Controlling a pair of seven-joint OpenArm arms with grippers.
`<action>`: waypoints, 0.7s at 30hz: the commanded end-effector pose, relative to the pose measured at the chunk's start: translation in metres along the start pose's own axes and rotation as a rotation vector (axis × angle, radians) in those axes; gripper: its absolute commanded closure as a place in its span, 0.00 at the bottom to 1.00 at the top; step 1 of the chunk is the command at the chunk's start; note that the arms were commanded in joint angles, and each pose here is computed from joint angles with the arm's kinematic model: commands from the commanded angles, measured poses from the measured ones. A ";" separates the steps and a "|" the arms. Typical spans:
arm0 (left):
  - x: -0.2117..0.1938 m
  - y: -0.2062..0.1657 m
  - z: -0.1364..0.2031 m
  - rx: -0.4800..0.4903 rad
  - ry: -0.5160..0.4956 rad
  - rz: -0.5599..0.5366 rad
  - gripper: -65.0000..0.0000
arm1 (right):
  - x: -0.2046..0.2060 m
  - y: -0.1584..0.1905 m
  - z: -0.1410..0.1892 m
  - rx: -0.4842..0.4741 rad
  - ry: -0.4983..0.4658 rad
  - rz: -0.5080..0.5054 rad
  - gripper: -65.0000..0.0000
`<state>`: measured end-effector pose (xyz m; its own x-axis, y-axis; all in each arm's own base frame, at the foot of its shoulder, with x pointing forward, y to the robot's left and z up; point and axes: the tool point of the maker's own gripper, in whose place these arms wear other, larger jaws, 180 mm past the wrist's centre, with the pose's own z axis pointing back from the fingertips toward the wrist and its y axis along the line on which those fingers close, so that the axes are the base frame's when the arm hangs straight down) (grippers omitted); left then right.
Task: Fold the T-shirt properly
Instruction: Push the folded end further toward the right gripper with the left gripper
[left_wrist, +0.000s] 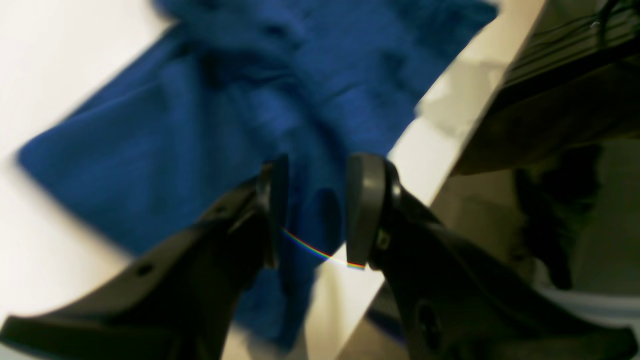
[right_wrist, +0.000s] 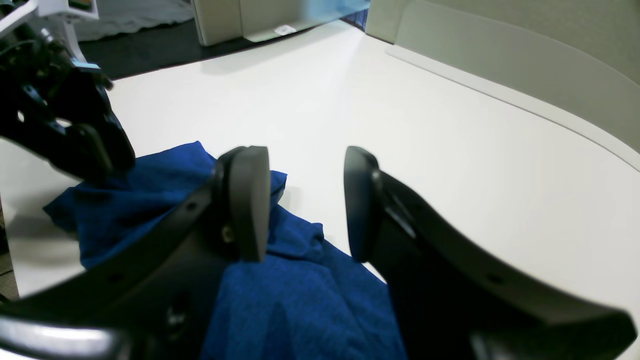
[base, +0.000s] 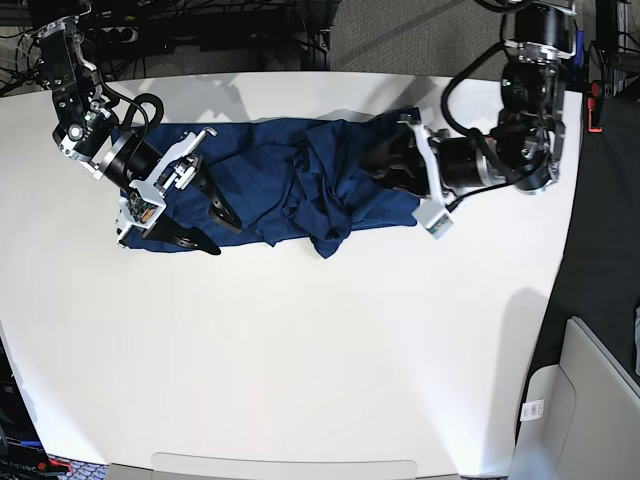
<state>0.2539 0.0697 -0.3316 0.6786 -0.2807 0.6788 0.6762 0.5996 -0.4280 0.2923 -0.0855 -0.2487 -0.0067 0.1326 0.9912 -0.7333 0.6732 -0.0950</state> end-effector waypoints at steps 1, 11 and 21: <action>0.012 0.005 0.009 0.021 -0.040 -0.032 0.70 | 0.017 -0.003 0.001 0.003 -0.054 0.018 0.62; 0.000 0.007 -0.032 0.020 -0.130 0.111 0.70 | 0.013 -0.004 0.003 0.002 -0.039 0.016 0.62; 0.021 -0.044 -0.090 -0.062 -0.084 -0.013 0.70 | 0.007 -0.019 0.023 -0.072 -0.016 0.009 0.62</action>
<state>0.2529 -0.0276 -0.3680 0.6775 -0.2544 0.6901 0.6845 0.5616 -0.4649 0.2894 -0.1133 -0.2548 0.0222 0.1527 0.9880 -0.6796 0.7271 -0.0971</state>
